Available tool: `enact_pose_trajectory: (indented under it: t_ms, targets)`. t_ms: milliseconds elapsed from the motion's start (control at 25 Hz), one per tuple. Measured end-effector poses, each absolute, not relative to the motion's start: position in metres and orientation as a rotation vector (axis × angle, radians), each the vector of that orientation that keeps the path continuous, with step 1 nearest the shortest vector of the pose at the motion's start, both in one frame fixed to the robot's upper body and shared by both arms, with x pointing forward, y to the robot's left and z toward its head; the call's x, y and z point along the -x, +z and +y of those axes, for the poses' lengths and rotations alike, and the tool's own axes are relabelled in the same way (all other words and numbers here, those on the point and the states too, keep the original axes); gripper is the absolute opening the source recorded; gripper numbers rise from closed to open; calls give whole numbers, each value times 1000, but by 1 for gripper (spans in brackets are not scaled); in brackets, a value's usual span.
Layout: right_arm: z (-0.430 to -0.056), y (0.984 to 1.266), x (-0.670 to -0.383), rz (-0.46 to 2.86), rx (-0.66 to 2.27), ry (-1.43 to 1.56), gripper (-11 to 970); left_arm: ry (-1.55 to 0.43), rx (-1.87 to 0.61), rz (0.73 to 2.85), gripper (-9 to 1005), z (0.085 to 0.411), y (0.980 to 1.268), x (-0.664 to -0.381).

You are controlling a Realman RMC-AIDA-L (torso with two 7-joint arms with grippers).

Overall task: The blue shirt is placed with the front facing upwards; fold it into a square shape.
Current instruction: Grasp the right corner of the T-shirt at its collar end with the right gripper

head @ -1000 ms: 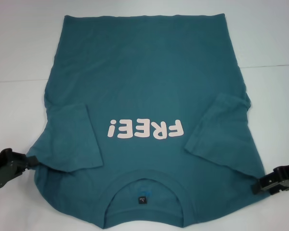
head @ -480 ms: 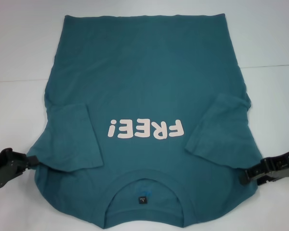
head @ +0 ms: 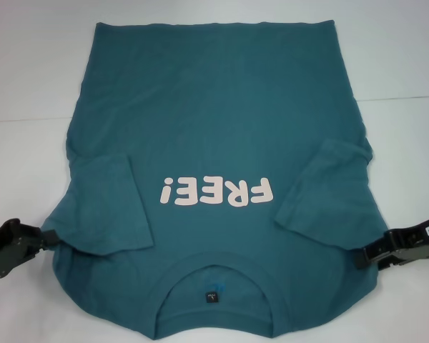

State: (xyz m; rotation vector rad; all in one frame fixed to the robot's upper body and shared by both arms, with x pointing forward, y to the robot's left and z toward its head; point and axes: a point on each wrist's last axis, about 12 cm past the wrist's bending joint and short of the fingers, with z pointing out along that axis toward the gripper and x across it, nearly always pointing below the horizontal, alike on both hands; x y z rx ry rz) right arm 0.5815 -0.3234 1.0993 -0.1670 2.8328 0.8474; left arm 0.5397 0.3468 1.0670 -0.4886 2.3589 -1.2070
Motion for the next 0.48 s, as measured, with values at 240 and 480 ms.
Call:
enact_pose_trajectory:
  t_ms: [240, 480]
  targets:
    - [-322, 1101, -584, 2826, 173, 846, 590, -1209, 490, 2358, 0, 346, 1067, -539]
    - [-321, 1102, -584, 2830, 185, 848, 224, -1209, 491, 2359, 1, 347, 1066, -539]
